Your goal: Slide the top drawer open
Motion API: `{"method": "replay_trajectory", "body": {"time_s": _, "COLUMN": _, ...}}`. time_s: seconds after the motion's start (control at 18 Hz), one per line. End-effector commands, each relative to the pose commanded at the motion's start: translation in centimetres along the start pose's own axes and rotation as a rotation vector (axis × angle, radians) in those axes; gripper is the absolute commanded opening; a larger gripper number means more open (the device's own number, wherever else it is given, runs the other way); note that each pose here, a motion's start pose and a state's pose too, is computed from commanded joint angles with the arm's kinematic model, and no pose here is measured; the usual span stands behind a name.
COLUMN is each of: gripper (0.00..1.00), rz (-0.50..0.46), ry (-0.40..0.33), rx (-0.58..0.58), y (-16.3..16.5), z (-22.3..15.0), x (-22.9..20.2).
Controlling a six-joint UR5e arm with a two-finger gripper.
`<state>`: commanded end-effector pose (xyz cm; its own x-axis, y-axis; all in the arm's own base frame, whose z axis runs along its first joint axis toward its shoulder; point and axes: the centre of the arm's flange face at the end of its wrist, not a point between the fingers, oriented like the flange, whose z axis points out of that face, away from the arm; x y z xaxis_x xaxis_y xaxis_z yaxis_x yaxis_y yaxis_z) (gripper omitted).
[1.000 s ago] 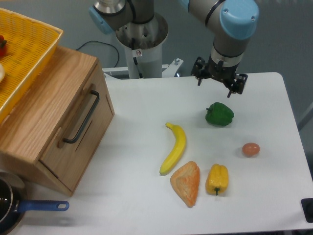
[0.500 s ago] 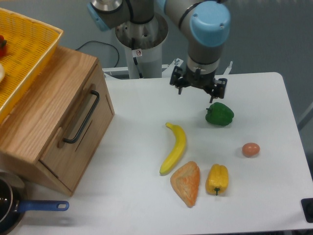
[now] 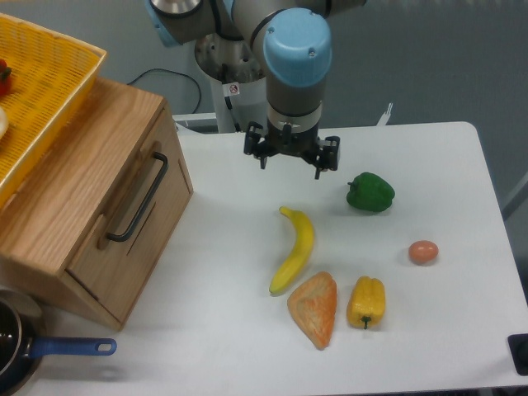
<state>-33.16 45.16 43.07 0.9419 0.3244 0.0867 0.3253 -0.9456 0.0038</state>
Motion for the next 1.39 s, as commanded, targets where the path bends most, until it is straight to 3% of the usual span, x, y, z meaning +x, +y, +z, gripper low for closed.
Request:
{"method": "replay_trajectory", "body": {"time_s": 0.17, "gripper": 1.00, "rz": 0.000, "ry": 0.098, "rx": 0.048, "y": -0.7, "z": 0.1, "x": 1.6}}
{"method": "replay_trajectory", "body": {"time_s": 0.44, "gripper": 1.00, "rz": -0.012, "ry": 0.159, "rx": 0.061, "y": -0.9, "z": 0.0, "x": 2.6}}
{"method": "replay_trajectory", "body": {"time_s": 0.83, "gripper": 1.00, "rz": -0.006, "ry": 0.227, "rx": 0.091, "y": -2.8, "z": -0.1, "x": 4.6}}
{"method": "replay_trajectory", "body": {"time_s": 1.39, "gripper": 1.00, "rz": 0.016, "ry": 0.254, "rx": 0.080, "y": -4.6, "z": 1.0, "x": 7.6}}
